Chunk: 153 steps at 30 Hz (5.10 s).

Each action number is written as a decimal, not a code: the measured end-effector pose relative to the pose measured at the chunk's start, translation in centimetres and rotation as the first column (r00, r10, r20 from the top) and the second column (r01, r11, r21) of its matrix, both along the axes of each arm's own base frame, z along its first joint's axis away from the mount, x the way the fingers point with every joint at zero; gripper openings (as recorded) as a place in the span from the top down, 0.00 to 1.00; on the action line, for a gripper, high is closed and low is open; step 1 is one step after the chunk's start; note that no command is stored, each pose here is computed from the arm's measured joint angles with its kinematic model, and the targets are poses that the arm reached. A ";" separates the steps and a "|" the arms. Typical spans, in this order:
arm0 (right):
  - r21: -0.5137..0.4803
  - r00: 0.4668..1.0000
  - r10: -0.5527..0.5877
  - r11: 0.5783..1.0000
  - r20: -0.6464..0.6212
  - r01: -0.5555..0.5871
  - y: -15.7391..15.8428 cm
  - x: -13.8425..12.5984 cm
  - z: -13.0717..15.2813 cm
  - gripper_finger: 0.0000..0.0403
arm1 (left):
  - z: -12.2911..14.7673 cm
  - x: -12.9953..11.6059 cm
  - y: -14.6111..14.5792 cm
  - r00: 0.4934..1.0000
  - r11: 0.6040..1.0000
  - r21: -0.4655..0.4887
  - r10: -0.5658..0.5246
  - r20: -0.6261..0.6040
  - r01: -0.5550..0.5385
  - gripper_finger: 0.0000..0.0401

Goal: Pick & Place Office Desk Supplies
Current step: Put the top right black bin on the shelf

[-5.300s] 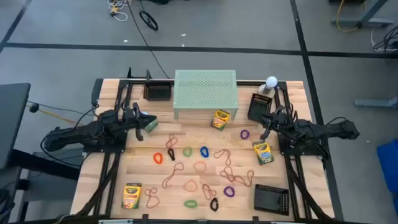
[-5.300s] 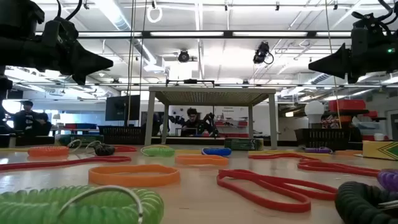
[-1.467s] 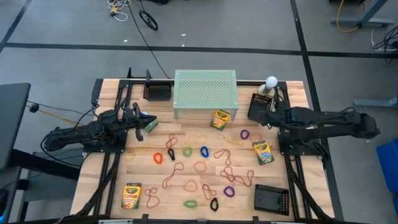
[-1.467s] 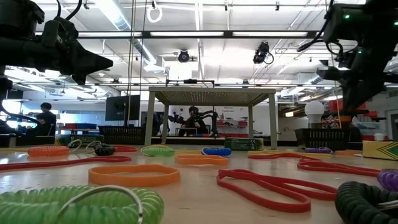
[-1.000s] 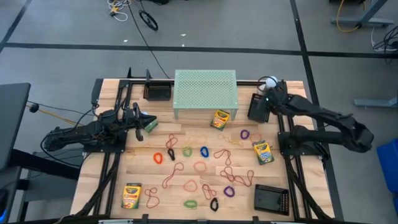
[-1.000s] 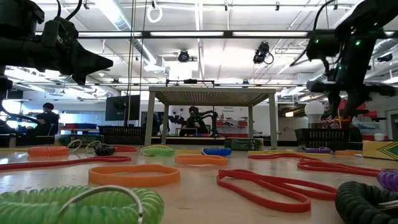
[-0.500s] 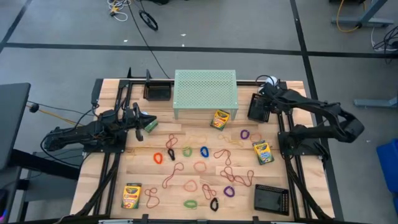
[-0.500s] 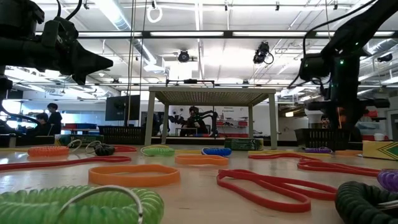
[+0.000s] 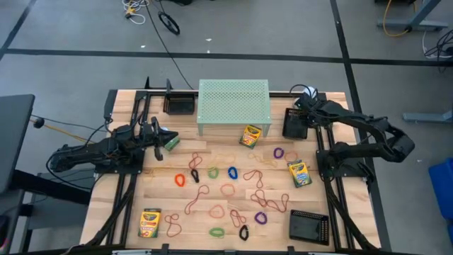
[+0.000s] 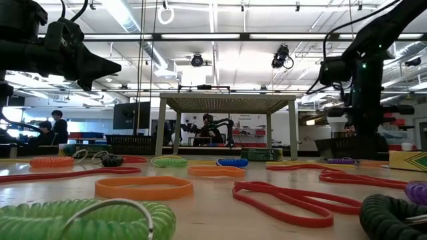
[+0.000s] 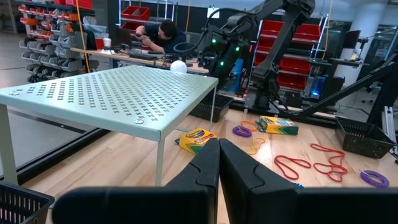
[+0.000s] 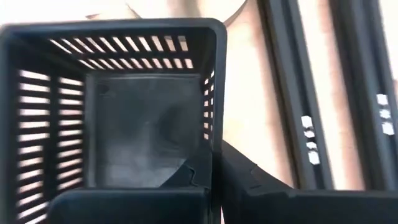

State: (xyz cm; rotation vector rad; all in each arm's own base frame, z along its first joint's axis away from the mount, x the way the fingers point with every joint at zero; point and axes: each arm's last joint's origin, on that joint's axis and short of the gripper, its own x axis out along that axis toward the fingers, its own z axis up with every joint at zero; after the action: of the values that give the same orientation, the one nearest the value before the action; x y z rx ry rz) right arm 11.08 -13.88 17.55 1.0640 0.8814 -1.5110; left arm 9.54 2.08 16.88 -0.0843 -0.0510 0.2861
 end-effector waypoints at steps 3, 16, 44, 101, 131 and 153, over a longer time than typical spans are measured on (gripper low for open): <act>-0.002 1.000 0.019 1.000 0.002 -0.019 0.4 0.1 1.8 0.95 | 0.0 0.0 0.0 1.000 1.000 0.000 0.000 0.000 0.000 0.97; -0.214 0.980 0.195 0.959 0.022 -0.186 2.0 2.3 13.2 0.97 | 0.0 0.0 0.0 1.000 1.000 0.000 0.000 0.000 0.000 0.97; -0.393 0.015 0.951 -0.114 -0.310 -0.912 -13.1 25.5 19.3 0.97 | 0.0 0.0 0.0 1.000 1.000 0.000 0.000 0.000 0.000 0.97; -0.237 -0.212 0.883 -0.332 -0.419 -0.913 -7.3 30.2 17.5 0.85 | 0.0 0.0 0.0 1.000 1.000 0.000 -0.007 -0.001 0.007 0.97; -0.282 -0.138 0.958 -0.209 -0.253 -0.936 -6.7 30.3 16.7 0.55 | 0.0 0.0 0.0 1.000 1.000 0.000 -0.007 0.000 0.007 0.97; -0.200 -0.235 0.952 -0.274 -0.198 -0.941 -6.5 31.3 13.7 0.63 | 0.0 0.0 0.0 1.000 1.000 0.000 -0.007 0.000 0.007 0.97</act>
State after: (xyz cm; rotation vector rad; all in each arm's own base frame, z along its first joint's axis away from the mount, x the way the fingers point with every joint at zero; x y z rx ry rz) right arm 42.39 -20.41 31.24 -0.1722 0.9834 -0.0298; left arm 9.55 2.06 16.88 -0.0841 -0.0505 0.2789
